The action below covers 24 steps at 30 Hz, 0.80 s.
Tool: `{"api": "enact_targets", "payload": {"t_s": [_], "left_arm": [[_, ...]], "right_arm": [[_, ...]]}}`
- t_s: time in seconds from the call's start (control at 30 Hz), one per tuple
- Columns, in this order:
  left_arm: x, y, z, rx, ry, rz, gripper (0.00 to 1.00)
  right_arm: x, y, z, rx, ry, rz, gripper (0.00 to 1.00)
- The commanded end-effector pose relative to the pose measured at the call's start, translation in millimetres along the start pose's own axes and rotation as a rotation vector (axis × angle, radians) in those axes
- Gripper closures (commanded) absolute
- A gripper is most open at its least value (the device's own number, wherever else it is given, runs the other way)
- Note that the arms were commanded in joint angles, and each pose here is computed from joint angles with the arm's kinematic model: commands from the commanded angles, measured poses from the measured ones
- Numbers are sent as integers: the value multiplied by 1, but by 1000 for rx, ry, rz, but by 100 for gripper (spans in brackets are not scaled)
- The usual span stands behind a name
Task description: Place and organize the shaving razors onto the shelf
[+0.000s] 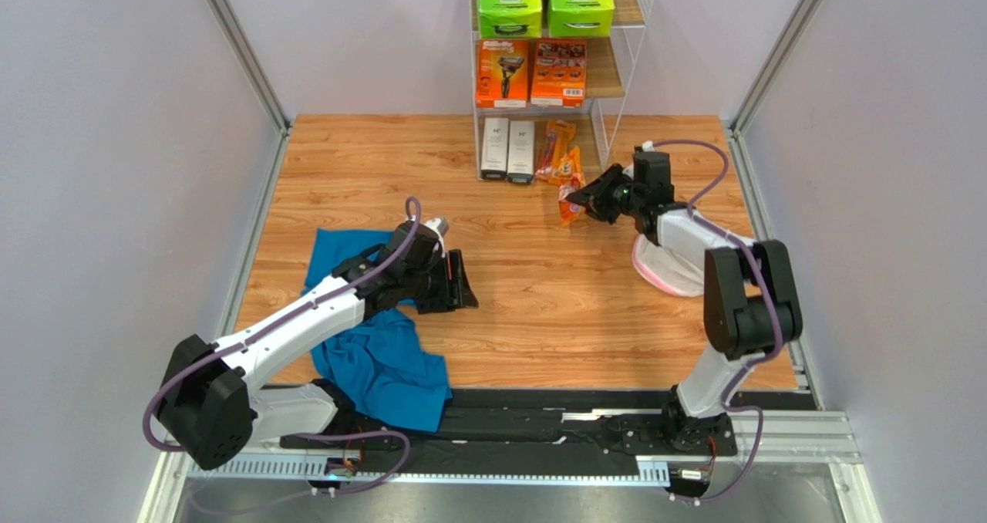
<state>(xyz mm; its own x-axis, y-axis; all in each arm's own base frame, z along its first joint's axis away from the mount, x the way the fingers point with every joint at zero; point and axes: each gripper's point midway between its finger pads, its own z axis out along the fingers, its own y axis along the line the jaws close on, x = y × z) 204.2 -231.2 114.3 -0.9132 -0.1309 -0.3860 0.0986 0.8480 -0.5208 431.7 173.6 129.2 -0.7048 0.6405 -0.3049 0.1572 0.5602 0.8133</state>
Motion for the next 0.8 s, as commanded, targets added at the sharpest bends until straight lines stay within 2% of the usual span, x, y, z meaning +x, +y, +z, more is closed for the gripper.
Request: {"api": "enact_targets", "payload": {"t_s": [0.0,0.03,0.27,0.53,0.77], "left_arm": [[-3,-10,-9,64,-31,34,38],[0,-7,-9,58,-24,34,38],[13,3,-10,48,-4,27,38],[28,13,-5,38,29,18,39],[34,13,-4,57,51,16,41]], "right_arm": [[-31,15,26,-82,11,-11,100],[-43,26,29,-100,-4,-21,100],[-86,18,56,-92,-36,22,100],[-110,4,88,-41,-70,74,100],[-122,-7,104,3,-116,113,96]]}}
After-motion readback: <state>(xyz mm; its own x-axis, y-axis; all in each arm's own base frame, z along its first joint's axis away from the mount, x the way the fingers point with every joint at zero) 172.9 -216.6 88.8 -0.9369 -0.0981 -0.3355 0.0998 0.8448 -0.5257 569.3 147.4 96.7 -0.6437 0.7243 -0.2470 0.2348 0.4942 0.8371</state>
